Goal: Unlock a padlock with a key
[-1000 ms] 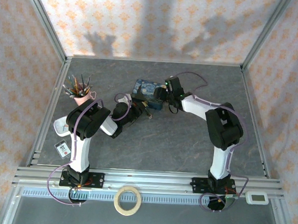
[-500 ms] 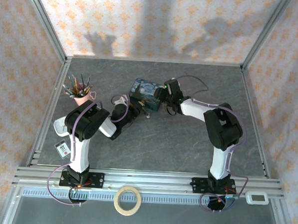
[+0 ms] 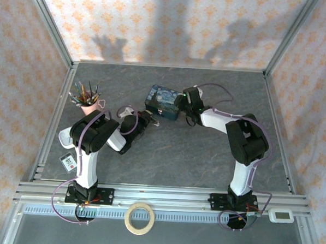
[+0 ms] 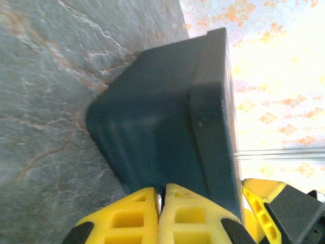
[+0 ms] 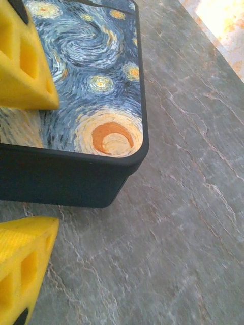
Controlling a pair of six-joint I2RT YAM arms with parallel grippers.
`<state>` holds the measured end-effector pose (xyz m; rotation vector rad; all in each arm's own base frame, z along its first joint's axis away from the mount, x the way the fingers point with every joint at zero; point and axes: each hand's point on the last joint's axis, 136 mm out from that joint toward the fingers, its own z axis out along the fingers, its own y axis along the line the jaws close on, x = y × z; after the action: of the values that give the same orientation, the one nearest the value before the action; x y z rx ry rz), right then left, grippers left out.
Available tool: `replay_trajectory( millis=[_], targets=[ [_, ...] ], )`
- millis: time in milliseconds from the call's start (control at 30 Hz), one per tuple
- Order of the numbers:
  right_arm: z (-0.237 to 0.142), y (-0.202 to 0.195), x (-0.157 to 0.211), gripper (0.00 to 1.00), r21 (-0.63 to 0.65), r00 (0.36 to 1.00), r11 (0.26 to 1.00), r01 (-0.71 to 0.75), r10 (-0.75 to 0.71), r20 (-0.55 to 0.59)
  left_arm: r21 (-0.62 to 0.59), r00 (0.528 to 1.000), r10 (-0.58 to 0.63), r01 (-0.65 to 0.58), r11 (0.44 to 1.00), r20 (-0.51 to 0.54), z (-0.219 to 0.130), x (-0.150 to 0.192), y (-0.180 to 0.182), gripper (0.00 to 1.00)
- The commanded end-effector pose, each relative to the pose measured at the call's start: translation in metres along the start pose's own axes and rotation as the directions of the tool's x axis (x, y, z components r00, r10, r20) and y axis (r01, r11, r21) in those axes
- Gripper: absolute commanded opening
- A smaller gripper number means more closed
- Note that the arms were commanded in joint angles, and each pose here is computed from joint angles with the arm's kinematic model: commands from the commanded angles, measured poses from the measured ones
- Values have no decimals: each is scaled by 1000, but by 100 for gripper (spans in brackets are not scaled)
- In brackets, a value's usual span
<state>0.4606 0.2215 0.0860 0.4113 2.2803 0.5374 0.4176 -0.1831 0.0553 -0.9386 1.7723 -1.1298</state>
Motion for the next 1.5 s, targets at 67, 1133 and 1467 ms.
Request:
replay_trajectory(
  millis=[67,1133,1467],
  targets=[
    [0,-22,-13,56,88,999,996,12,-14,30,93,1000,-14,12,996,15,-9,-6,-31,0],
    [-99,-54,-49,100,226,942,952,208,-257,217,-113,652,493,-661,742,-577,-73,110,-1,0],
    [-103,-66,-45,100,255,934,943,215,-274,227,-115,680,469,-627,770,-564,-52,125,0,15]
  ],
)
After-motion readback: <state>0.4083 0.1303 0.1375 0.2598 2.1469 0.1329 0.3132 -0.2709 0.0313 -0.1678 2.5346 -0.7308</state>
